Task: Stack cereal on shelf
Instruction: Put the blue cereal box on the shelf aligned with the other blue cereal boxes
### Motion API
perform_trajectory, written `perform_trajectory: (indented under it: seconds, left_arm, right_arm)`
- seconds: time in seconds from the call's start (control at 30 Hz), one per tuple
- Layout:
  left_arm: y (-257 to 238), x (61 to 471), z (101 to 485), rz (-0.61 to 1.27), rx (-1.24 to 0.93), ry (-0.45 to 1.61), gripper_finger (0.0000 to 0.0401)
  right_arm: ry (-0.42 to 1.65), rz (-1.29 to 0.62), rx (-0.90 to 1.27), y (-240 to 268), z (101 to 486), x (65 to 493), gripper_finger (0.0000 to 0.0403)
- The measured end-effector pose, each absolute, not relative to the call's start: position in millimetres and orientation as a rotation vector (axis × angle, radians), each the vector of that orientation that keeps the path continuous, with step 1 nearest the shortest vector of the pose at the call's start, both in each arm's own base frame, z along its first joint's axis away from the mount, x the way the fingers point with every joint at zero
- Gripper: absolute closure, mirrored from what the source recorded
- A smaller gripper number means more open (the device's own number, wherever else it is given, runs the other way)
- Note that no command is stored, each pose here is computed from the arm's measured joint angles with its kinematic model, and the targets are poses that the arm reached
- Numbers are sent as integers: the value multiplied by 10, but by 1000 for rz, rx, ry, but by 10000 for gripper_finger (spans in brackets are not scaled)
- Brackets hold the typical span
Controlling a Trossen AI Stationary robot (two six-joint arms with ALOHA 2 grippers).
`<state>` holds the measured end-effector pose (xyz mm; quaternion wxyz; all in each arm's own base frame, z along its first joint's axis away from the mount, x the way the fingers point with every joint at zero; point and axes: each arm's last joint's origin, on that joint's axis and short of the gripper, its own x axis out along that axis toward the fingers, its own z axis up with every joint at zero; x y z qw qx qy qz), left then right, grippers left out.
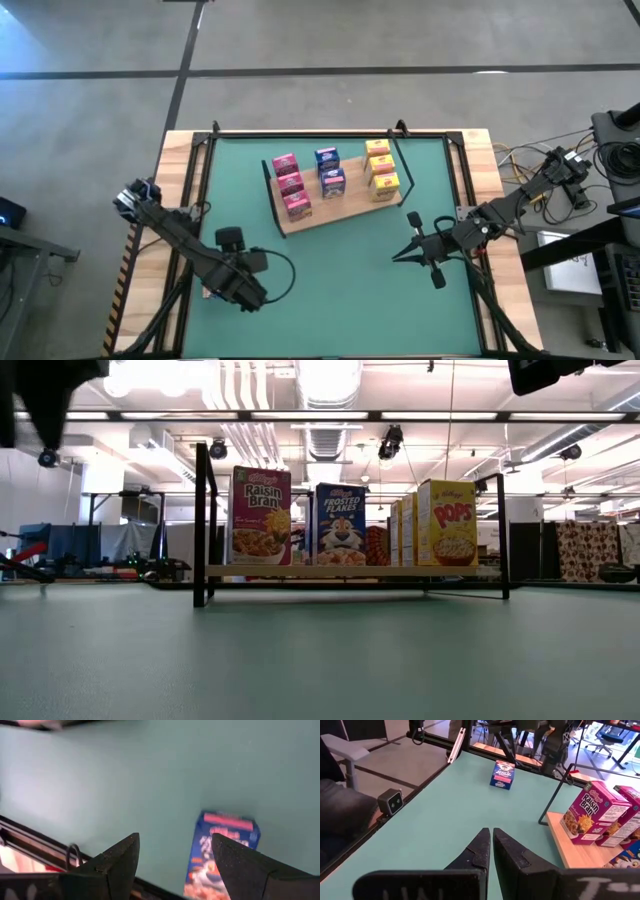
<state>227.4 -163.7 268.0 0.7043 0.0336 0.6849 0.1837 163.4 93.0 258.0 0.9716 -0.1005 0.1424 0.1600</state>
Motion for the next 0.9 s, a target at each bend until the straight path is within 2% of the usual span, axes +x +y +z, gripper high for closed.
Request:
perform_trajectory:
  seconds: [0.23, 0.57, 0.77, 0.9]
  left_arm:
    - [-1644, 2224, 2533, 360, 182, 1591, 170]
    - [-1700, 2240, 2468, 365, 147, 1649, 170]
    - [-1752, 2058, 2620, 335, 221, 1526, 172]
    - [-1701, 1848, 2763, 370, 111, 1437, 193]
  right_arm:
    - [275, 322, -198, 932, 2593, 1638, 390]
    - [271, 300, -201, 926, 2596, 1641, 390]
    - [272, 300, -200, 926, 2596, 1641, 390]
    - [272, 300, -200, 926, 2596, 1641, 390]
